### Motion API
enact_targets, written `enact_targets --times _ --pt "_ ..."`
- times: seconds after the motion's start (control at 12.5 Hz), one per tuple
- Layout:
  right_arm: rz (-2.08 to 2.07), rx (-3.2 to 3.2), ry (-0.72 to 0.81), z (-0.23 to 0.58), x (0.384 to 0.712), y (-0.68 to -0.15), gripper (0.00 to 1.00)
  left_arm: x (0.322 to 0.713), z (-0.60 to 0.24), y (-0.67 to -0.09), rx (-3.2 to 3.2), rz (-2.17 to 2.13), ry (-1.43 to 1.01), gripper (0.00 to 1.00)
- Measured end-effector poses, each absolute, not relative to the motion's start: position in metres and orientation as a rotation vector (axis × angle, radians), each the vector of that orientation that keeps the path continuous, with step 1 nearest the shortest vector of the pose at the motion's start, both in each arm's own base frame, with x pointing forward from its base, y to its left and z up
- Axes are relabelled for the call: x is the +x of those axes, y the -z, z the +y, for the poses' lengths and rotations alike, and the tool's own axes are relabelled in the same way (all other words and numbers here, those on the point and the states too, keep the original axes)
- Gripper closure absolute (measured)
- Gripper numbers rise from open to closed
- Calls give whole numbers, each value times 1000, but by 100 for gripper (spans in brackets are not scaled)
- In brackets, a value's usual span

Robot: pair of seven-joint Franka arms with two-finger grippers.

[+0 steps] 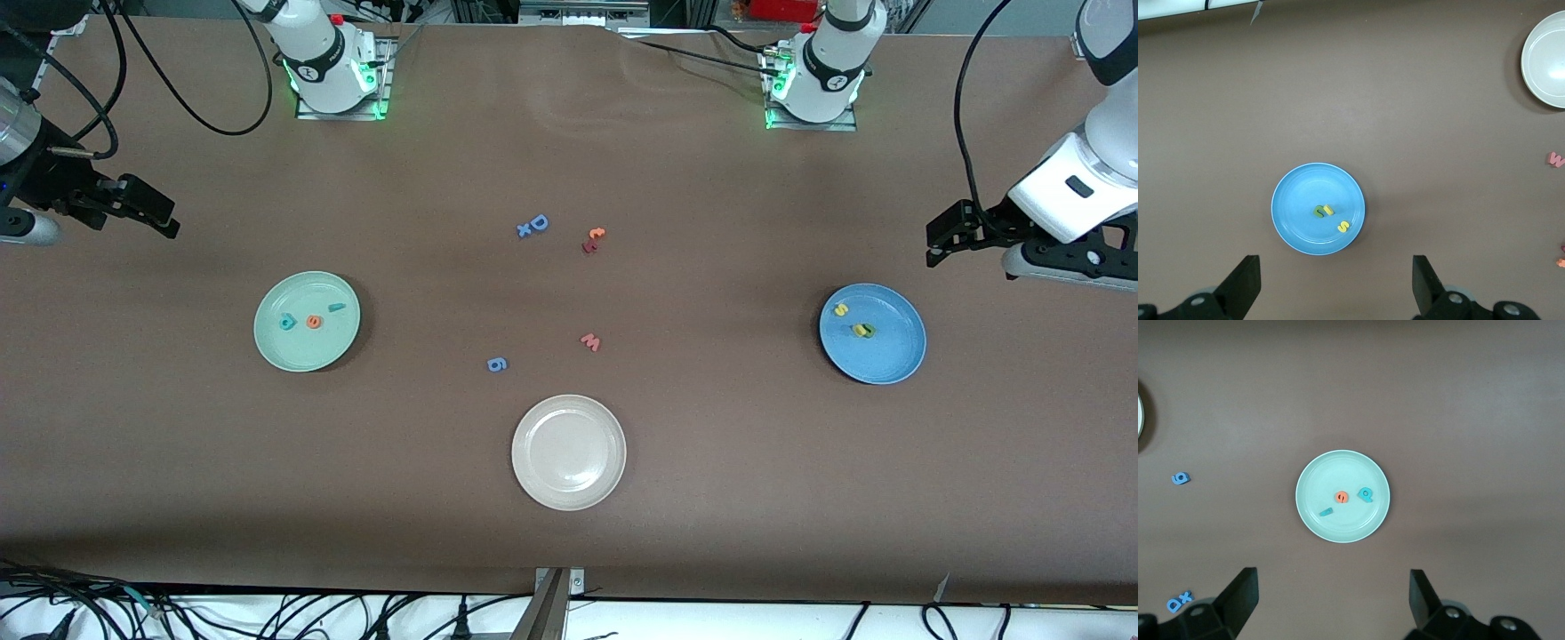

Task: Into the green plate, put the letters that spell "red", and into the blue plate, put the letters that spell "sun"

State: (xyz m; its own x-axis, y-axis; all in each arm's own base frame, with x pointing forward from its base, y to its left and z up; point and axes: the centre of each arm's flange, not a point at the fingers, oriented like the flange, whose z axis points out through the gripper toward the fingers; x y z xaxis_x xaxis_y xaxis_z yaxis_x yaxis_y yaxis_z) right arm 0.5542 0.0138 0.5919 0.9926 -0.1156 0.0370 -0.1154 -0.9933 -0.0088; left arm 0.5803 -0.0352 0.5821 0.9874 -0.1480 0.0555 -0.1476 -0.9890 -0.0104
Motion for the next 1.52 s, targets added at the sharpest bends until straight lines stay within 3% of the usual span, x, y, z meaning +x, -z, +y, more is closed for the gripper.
enact_targets --times 0.64,1.52 --pt "181 -3129 59 14 554 -592 0 536 -42 -611 -3102 244 182 0" --pt "181 -3129 59 14 554 -592 0 535 -38 -609 -3104 235 162 0"
